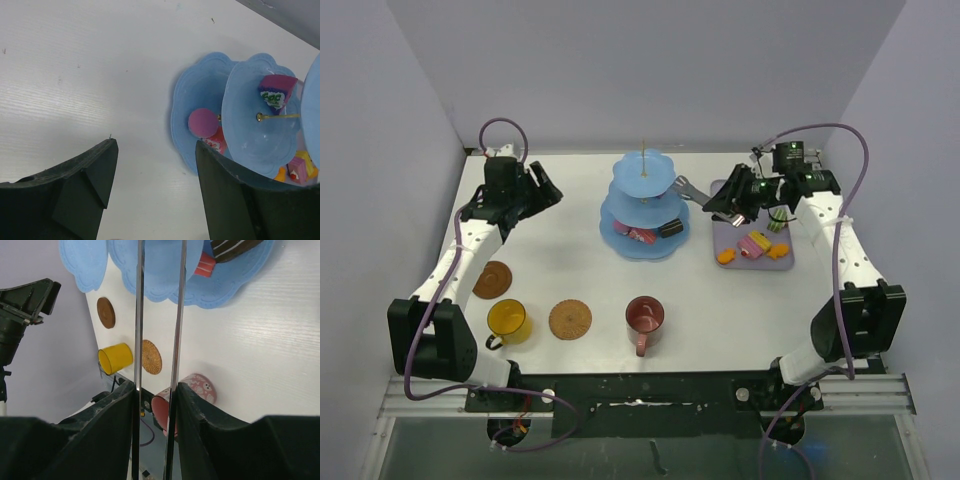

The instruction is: Serve the afternoon tea

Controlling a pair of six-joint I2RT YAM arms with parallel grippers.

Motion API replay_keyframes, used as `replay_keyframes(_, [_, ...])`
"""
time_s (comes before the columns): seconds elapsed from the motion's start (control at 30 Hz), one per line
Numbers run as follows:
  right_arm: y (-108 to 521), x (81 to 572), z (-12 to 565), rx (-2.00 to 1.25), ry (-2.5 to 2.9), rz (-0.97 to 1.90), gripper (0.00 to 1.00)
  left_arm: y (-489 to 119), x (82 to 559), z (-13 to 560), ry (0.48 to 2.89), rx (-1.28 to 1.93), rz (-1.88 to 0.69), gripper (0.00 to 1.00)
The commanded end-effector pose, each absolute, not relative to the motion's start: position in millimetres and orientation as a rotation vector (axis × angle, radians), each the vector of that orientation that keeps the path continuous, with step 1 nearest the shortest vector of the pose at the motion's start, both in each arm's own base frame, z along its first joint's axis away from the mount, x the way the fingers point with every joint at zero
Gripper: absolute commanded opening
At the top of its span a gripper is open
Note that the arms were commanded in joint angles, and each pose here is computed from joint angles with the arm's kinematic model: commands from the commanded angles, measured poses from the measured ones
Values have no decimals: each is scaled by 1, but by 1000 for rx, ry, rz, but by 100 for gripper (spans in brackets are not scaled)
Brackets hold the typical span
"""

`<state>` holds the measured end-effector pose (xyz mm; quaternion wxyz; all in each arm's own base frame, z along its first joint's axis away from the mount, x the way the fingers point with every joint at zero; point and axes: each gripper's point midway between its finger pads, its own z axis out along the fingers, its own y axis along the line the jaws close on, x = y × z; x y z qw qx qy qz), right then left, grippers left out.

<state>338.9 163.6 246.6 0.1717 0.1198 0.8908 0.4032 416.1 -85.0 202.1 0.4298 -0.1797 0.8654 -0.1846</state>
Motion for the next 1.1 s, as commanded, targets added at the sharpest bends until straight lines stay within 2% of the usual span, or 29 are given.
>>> replay_keyframes(0.0, [145,331,263,322,2488,1052,35,-90,426,218,2097,-424,-494,62])
replay_keyframes(0.3, [95,323,268,427,2492,828,35,-91,425,219,2096,-418,-493,62])
replay_keyframes(0.8, [-17,292,229,732,2581,377,34,-91,425,219,2097,-416,-490,62])
replay_keyframes(1.07, [-37,304,220,744,2594,306,35,-92,427,220,2097,-414,-494,62])
